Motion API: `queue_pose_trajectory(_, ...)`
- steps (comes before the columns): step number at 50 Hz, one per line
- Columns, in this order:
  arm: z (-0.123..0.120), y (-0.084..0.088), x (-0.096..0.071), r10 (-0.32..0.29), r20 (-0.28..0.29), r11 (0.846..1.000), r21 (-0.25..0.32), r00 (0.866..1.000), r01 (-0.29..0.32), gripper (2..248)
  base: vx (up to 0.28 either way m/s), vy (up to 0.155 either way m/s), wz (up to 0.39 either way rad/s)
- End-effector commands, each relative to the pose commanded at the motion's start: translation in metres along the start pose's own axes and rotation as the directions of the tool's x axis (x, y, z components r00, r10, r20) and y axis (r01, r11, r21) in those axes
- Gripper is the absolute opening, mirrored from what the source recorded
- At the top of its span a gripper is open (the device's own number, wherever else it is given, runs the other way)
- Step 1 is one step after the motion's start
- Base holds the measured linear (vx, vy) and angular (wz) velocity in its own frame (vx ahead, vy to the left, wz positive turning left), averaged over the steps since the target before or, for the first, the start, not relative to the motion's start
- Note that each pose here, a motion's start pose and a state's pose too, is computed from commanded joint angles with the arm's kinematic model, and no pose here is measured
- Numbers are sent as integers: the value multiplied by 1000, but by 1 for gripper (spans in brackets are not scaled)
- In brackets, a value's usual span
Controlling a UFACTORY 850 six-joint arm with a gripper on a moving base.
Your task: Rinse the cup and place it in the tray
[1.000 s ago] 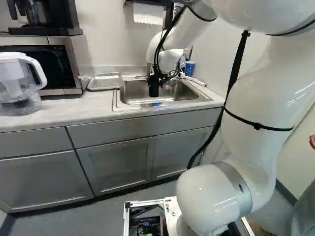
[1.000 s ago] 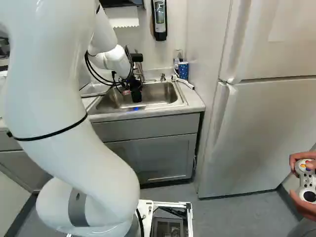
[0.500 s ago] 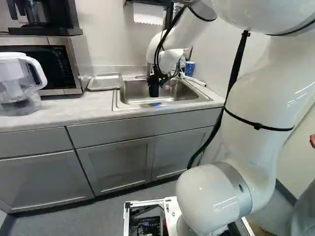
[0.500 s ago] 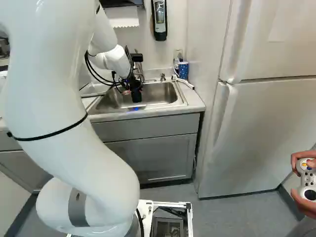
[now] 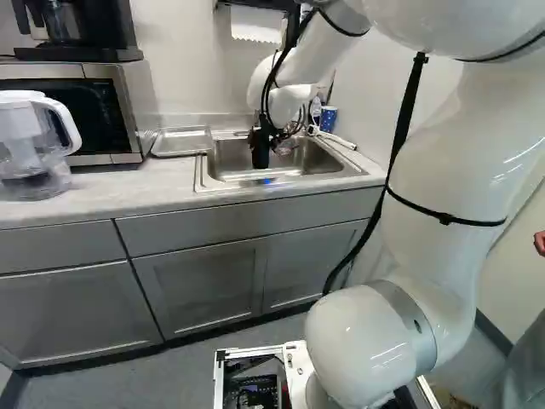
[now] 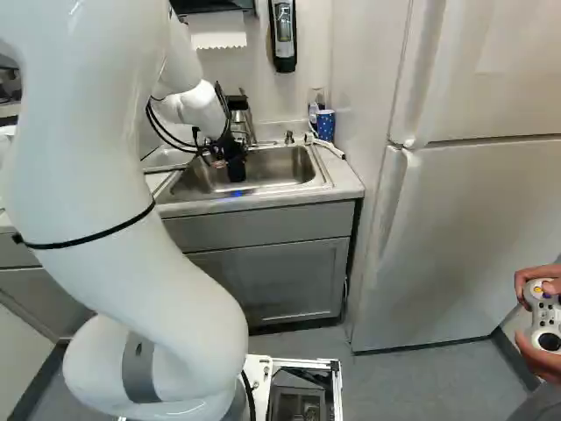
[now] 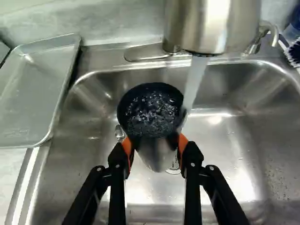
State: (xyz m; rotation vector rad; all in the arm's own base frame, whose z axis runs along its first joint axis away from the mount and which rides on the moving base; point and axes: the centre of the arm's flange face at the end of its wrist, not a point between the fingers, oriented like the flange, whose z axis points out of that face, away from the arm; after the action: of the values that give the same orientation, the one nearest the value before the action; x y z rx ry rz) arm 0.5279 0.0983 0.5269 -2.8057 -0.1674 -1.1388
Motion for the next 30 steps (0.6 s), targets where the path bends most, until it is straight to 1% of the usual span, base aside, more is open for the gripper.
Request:
queue_pose_trajectory(19, -1, -32, -4, -43, 2, 998, 42, 999, 43, 114, 0, 0, 0)
queue_pose_trajectory(30, -8, -51, 2, -66, -16, 995, 67, 998, 67, 114, 0, 0, 0)
